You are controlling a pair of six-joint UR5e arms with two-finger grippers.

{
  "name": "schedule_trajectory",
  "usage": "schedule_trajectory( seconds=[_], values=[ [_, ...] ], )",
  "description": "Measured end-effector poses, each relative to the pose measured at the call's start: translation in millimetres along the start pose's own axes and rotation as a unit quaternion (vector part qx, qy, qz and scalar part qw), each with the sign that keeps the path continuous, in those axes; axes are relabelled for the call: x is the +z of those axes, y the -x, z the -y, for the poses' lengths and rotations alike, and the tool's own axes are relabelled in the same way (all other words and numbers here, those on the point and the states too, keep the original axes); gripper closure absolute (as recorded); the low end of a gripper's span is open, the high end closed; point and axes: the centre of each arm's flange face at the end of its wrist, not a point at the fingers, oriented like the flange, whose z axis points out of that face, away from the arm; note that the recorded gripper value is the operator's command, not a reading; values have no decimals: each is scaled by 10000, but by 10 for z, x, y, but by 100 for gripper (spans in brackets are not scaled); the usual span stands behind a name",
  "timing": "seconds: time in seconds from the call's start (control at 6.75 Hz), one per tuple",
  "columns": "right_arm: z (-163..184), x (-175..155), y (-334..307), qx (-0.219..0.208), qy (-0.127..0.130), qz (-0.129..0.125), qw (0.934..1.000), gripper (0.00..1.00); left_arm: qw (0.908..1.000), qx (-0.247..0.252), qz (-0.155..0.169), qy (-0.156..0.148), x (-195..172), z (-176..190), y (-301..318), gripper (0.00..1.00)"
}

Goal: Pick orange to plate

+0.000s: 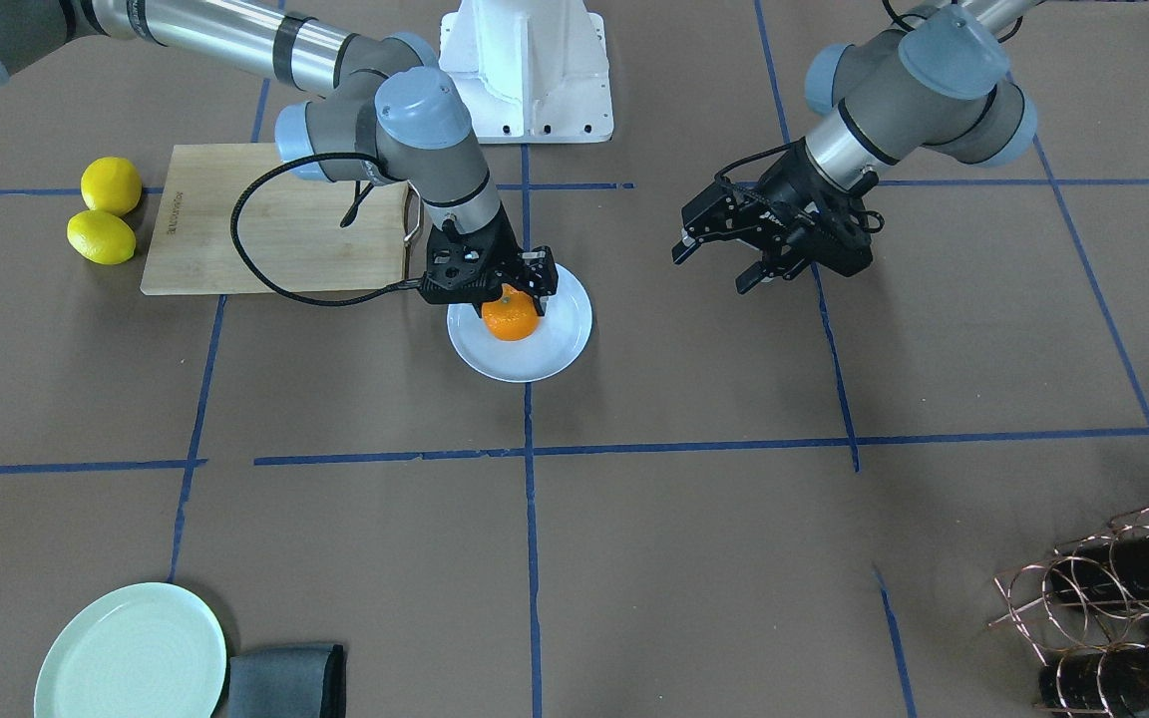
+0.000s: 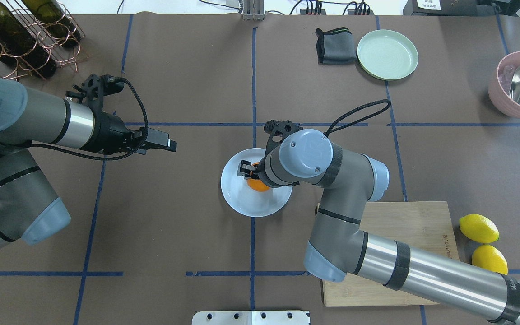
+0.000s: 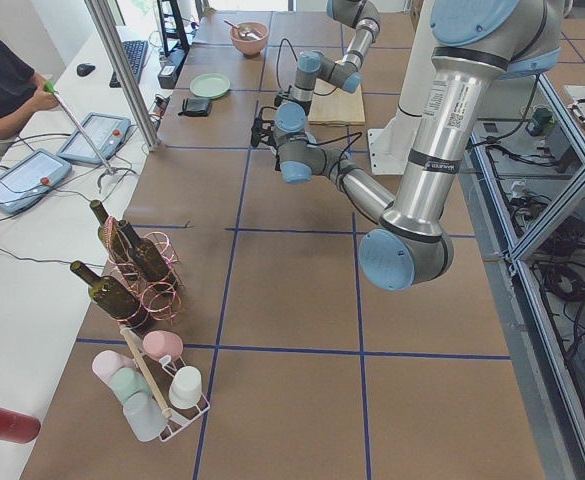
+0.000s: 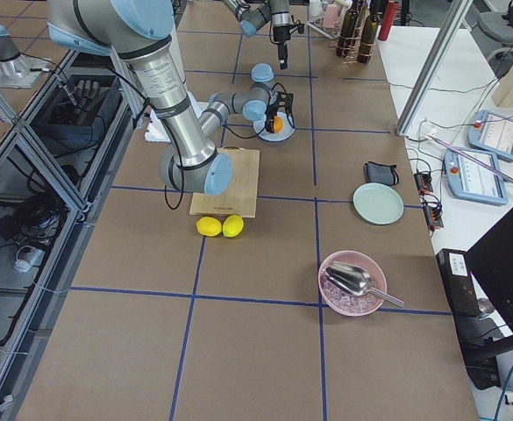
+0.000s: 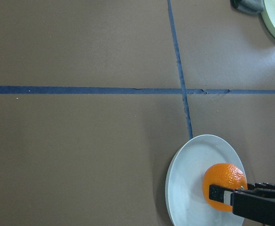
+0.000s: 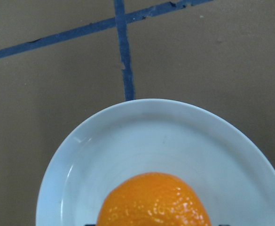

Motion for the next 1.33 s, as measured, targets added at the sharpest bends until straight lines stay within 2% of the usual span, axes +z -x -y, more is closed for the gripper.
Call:
schedule_trajectory(
  seconds=[0.3, 0.59, 0.74, 0.89, 1.04, 1.33],
  values=[
    [-13, -235, 4, -25, -97, 176, 9998, 0, 10000, -4, 2, 9, -9, -6, 8, 1],
    [199, -995, -362, 59, -73, 393, 9992, 0, 9999, 21, 151, -62, -94, 62, 189, 1],
    [568, -1430, -732, 187, 68, 455, 9988, 0, 9985, 340, 409, -108, -194, 90, 534, 1],
    [1031, -1789, -1271, 151, 201, 404, 9989, 0, 9932, 878, 751, -133, -372, 106, 1000, 0],
    [1496, -2093, -1977, -133, 256, 258, 9993, 0, 9851, 1329, 1085, -150, -584, 162, 1419, 0],
    [2071, -2383, -3268, -794, 266, -98, 9964, 0, 9701, 1807, 1621, -28, -1195, 343, 2117, 1]
  ],
)
